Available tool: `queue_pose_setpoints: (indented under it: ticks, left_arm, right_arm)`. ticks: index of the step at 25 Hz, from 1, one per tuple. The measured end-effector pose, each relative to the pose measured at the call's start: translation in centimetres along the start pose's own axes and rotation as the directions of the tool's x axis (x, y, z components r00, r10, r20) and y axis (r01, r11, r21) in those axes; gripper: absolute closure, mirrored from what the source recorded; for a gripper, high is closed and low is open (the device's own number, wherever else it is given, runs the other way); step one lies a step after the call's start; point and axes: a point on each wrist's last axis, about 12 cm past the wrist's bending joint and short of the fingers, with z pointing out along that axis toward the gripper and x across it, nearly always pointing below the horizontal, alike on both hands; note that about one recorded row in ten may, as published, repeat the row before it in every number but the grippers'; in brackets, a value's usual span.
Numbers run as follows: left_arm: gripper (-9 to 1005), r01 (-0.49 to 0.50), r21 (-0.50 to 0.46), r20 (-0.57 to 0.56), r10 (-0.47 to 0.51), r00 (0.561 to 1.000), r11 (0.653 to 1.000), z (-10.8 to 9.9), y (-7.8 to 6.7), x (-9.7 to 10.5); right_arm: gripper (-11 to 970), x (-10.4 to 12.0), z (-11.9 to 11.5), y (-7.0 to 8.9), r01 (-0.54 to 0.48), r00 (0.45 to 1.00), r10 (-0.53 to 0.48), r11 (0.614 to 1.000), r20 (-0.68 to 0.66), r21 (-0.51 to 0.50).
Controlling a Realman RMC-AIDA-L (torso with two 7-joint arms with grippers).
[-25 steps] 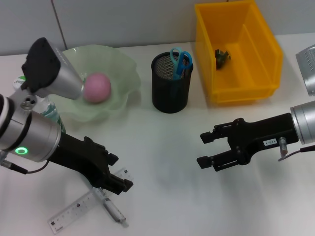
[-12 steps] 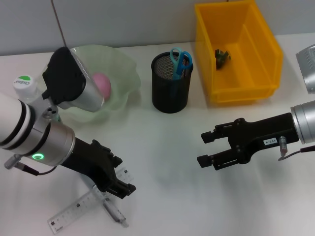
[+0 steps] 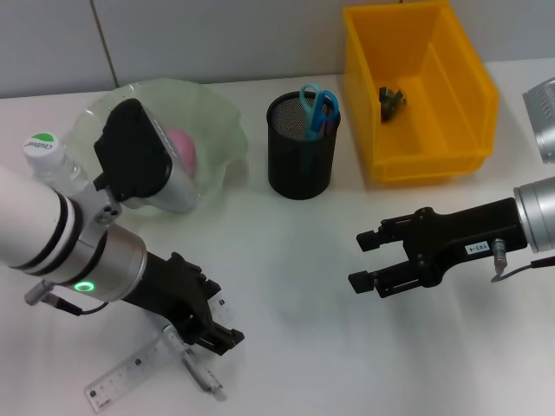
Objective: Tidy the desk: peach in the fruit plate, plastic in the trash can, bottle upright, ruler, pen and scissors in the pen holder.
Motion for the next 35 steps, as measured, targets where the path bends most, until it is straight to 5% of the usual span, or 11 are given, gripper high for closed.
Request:
queue_pose_setpoints:
  ticks: [35]
  left_arm:
    - [246,-0.029,-0.062,-0.034,0.027,0.999,0.998,1.9,0.3,0.7]
  right_arm:
    - [178,0.0,-0.1,-0.3,-0.004,1.0,0.005,1.0,-0.027,0.013]
